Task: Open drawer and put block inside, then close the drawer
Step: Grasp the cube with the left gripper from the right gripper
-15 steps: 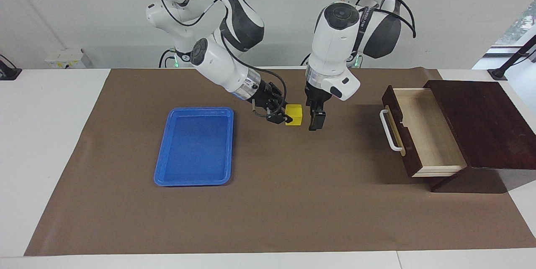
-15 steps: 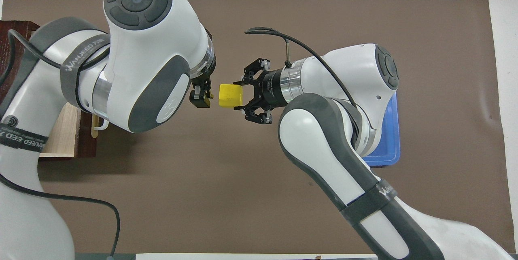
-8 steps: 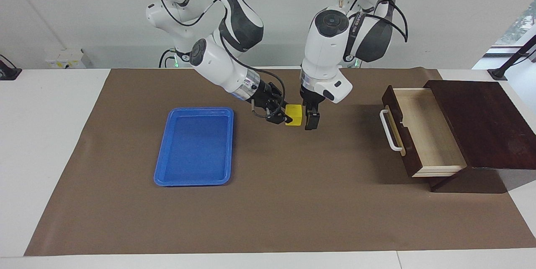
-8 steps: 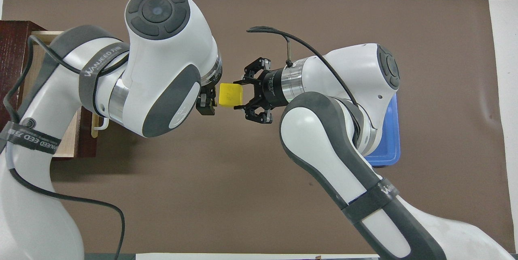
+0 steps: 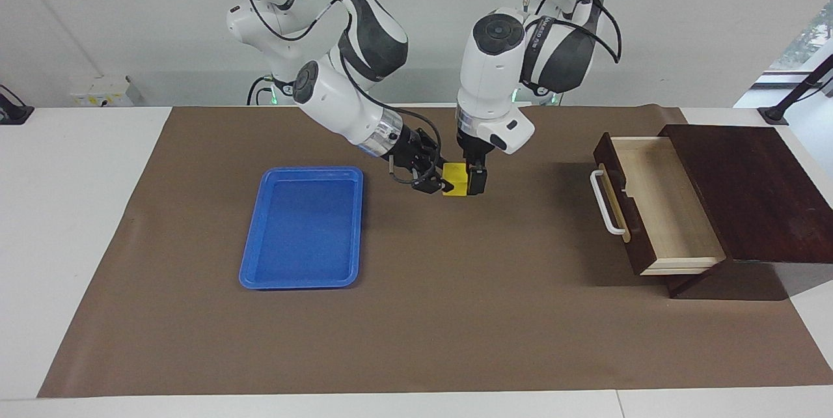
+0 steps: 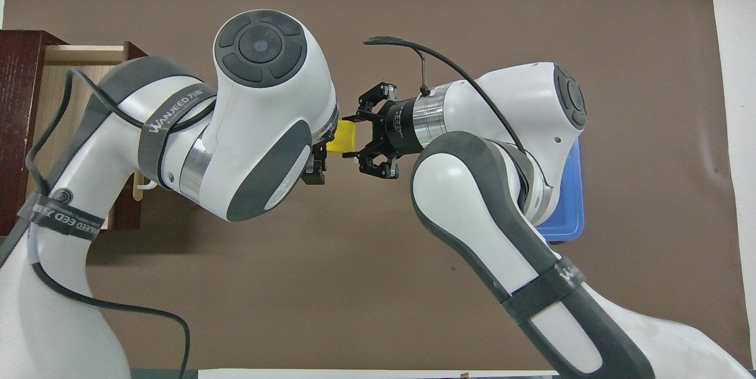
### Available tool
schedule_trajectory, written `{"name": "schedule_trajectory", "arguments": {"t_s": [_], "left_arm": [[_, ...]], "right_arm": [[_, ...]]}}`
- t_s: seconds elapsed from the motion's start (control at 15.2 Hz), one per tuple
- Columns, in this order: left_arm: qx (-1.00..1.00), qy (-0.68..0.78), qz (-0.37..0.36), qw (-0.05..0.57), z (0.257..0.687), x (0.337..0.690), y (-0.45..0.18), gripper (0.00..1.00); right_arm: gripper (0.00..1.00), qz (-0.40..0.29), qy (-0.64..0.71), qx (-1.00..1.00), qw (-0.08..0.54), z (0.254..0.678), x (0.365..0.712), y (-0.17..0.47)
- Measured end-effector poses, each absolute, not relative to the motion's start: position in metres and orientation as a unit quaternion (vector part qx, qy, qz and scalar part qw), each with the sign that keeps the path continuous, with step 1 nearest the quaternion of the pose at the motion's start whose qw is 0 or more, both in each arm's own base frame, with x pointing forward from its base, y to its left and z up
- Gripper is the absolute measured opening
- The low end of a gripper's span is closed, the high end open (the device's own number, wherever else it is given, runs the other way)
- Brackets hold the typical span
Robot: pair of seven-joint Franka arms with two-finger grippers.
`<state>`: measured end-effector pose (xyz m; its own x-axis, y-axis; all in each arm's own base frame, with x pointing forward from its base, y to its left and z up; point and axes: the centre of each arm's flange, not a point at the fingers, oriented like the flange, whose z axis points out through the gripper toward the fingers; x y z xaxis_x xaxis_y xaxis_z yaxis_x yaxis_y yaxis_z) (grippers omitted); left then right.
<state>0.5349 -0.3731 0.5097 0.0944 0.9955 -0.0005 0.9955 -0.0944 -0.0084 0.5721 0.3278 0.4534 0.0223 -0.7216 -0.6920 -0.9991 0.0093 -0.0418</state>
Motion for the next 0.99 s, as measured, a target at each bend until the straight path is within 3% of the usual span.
{"name": "schedule_trajectory", "arguments": {"t_s": [0.99], "left_arm": [[-0.744, -0.668, -0.015, -0.012, 0.5119, 0.5333, -0.381, 1.0]], "right_arm": [[0.56, 0.249, 0.654, -0.658, 0.279, 0.4535, 0.5724, 0.3273]]}}
